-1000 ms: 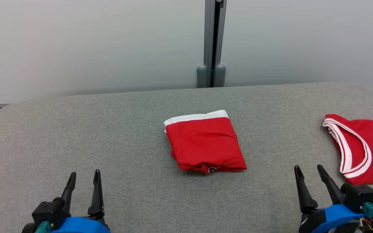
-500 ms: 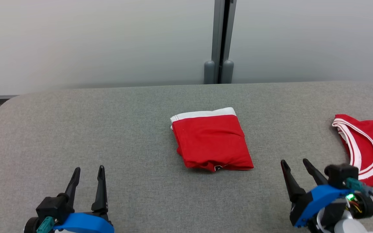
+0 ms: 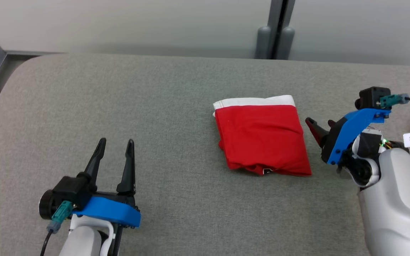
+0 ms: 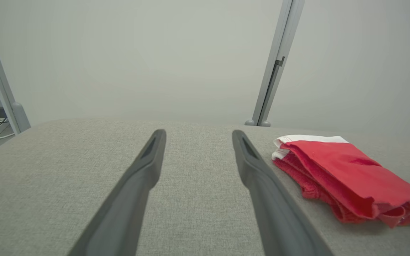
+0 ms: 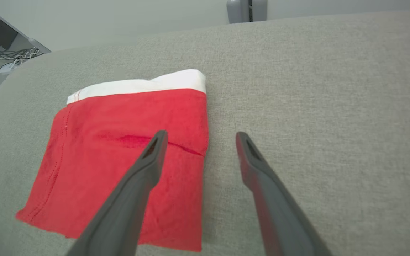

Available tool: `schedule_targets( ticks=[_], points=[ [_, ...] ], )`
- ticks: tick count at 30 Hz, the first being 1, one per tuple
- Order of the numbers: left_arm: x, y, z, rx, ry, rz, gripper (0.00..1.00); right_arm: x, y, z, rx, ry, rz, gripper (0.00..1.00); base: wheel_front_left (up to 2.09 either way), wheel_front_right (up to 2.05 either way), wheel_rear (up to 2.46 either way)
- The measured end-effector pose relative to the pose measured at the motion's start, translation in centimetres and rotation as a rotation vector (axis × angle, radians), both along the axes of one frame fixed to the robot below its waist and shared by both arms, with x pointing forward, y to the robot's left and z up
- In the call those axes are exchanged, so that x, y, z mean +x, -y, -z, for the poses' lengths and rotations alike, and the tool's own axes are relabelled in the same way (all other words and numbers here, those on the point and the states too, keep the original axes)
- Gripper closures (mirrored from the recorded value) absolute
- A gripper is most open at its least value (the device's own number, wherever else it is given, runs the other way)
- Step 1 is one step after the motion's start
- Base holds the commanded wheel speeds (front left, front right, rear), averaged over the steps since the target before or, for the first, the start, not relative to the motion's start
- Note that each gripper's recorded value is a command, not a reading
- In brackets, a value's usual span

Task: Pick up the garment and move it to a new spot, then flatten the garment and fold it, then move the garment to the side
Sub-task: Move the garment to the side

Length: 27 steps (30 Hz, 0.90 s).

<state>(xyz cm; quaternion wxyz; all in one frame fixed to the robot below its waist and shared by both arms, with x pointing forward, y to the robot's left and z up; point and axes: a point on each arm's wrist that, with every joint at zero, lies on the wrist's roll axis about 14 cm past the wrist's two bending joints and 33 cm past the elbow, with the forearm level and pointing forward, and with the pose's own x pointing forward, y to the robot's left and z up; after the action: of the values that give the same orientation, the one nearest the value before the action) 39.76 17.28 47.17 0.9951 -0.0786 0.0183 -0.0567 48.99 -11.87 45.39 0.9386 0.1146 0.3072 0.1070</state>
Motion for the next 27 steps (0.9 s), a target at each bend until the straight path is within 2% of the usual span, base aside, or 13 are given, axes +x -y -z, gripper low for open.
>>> schedule_targets(
  ticks=[4,11,12,13,20,25,27],
  points=[
    [0.5,-0.3,0.5,0.009,-0.013,-0.005,0.0,1.7,-1.1,3.0,0.018,-0.107,-0.001,0.0,0.0,0.0,0.0],
    [0.3,-1.6,2.1,0.015,-0.066,-0.042,0.0,1.9,-4.5,8.0,0.006,-0.26,-0.074,0.0,0.0,0.0,0.0],
    [0.2,-1.8,2.3,0.016,-0.073,-0.046,0.0,2.1,-4.7,8.2,0.0,-0.268,-0.084,0.07,0.0,0.0,0.0],
    [0.2,-1.9,2.5,0.016,-0.077,-0.051,0.0,2.2,-5.0,8.2,-0.011,-0.268,-0.098,0.99,0.0,0.0,0.0],
    [1.2,-1.1,2.4,0.003,-0.066,-0.028,0.0,1.8,-4.6,7.1,-0.146,-0.228,-0.184,1.0,0.0,0.0,0.0],
    [2.3,1.5,2.9,-0.017,-0.068,0.041,0.0,2.1,-2.0,4.0,-0.184,-0.18,-0.18,1.0,0.0,0.0,0.0],
    [2.9,3.0,2.8,-0.026,-0.061,0.082,0.0,2.2,0.0,2.3,-0.245,-0.145,-0.185,1.0,0.0,0.0,0.0]
  ],
)
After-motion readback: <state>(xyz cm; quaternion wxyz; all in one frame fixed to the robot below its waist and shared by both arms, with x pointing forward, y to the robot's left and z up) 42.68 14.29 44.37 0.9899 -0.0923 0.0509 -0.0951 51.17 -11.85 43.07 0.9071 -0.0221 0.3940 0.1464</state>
